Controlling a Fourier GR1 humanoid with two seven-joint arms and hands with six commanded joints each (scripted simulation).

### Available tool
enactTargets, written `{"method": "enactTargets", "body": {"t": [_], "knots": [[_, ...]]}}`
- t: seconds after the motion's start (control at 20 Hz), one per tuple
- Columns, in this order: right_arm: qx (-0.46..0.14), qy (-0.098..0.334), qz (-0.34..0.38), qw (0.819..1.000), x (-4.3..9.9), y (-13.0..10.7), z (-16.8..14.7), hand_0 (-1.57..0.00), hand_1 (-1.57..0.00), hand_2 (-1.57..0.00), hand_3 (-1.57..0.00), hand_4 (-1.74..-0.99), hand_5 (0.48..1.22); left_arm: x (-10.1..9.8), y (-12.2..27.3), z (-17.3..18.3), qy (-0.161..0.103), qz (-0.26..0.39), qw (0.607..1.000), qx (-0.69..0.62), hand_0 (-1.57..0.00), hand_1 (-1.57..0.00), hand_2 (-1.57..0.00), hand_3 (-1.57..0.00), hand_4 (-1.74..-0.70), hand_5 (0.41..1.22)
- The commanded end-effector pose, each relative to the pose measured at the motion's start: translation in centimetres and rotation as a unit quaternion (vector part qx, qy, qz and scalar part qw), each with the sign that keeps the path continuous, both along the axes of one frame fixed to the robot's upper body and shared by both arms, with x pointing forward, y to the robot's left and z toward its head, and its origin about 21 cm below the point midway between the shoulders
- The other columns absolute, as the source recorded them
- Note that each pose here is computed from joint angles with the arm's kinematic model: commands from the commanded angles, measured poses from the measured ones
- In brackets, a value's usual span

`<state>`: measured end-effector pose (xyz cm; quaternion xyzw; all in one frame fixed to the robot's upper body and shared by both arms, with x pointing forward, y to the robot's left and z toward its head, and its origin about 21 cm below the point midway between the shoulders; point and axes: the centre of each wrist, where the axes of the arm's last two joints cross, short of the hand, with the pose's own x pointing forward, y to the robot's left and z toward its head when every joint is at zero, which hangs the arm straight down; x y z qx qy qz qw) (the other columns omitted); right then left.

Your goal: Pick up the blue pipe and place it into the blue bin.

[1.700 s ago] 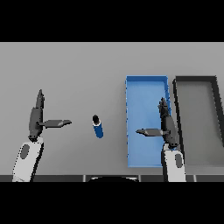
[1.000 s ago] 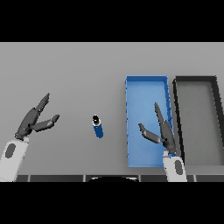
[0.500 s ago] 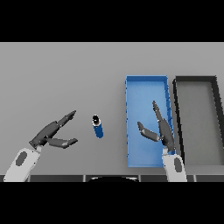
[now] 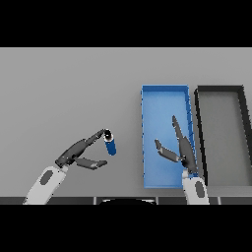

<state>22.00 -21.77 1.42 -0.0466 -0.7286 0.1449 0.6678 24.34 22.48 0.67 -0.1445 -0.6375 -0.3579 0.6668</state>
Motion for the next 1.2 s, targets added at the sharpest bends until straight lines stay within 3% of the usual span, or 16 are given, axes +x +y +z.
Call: {"method": "enactTargets", "body": {"t": [0.0,0.15,0.35,0.55,0.65,0.7,0.75,0.85,0.95,1.15], "knots": [[0.001,-0.003,0.002,1.000,-0.3,-0.1,0.1,0.00,0.00,0.00,0.00,-1.229,0.621,0.2,-0.6,-0.4,0.006,-0.003,1.000,0.000,0.00,0.00,0.00,0.00,-1.20,0.467],[-0.004,-0.004,-0.005,1.000,-0.3,-0.5,0.2,0.00,0.00,0.00,0.00,-1.212,0.610,0.9,-2.5,-1.6,0.015,-0.012,1.000,-0.014,0.00,0.00,0.00,0.00,-1.19,0.469],[-0.001,0.000,-0.005,1.000,-0.3,-0.4,0.1,0.00,0.00,0.00,0.00,-1.201,0.605,2.1,-4.4,-2.4,0.003,-0.022,1.000,0.010,0.00,0.00,0.00,0.00,-1.13,0.462],[0.005,0.008,-0.010,1.000,-0.2,-0.6,-0.1,0.00,0.00,0.00,0.00,-1.206,0.606,2.6,-5.8,-2.9,0.006,-0.034,0.998,-0.046,0.00,0.00,0.00,0.00,-1.21,0.533],[-0.001,0.003,-0.007,1.000,-0.3,-0.4,0.0,0.00,0.00,0.00,0.00,-1.196,0.603,2.7,-6.5,-2.9,0.010,-0.029,0.998,-0.062,0.00,-0.04,-0.11,-0.04,-1.27,0.585],[-0.001,0.004,-0.010,1.000,-0.1,-0.4,0.1,0.00,0.00,0.00,0.00,-1.196,0.605,2.6,-6.6,-3.1,0.011,-0.024,0.997,-0.068,-0.03,-0.14,-0.22,-0.12,-1.29,0.617],[0.004,0.001,-0.011,1.000,-0.3,-0.7,0.3,0.00,0.00,0.00,0.00,-1.198,0.605,2.7,-6.9,-3.0,0.014,-0.019,0.997,-0.069,-0.10,-0.26,-0.36,-0.22,-1.32,0.651],[0.007,0.004,-0.006,1.000,-0.6,-0.4,-0.1,0.00,0.00,0.00,0.00,-1.196,0.604,2.6,-7.6,-3.1,0.030,-0.012,0.995,-0.091,-0.50,-0.68,-0.73,-0.70,-1.42,0.856],[0.006,0.010,-0.007,1.000,-0.3,-0.9,-0.1,0.00,0.00,0.00,0.00,-1.195,0.604,2.3,-7.9,-3.3,0.014,-0.026,0.995,-0.090,-0.89,-1.00,-1.03,-1.01,-1.53,0.988],[0.005,0.003,-0.007,1.000,-0.2,-0.8,0.2,0.00,0.00,0.00,0.00,-1.191,0.602,1.8,-8.5,-3.7,-0.016,-0.040,0.994,-0.102,-1.29,-1.34,-1.35,-1.27,-1.65,1.125]]}}
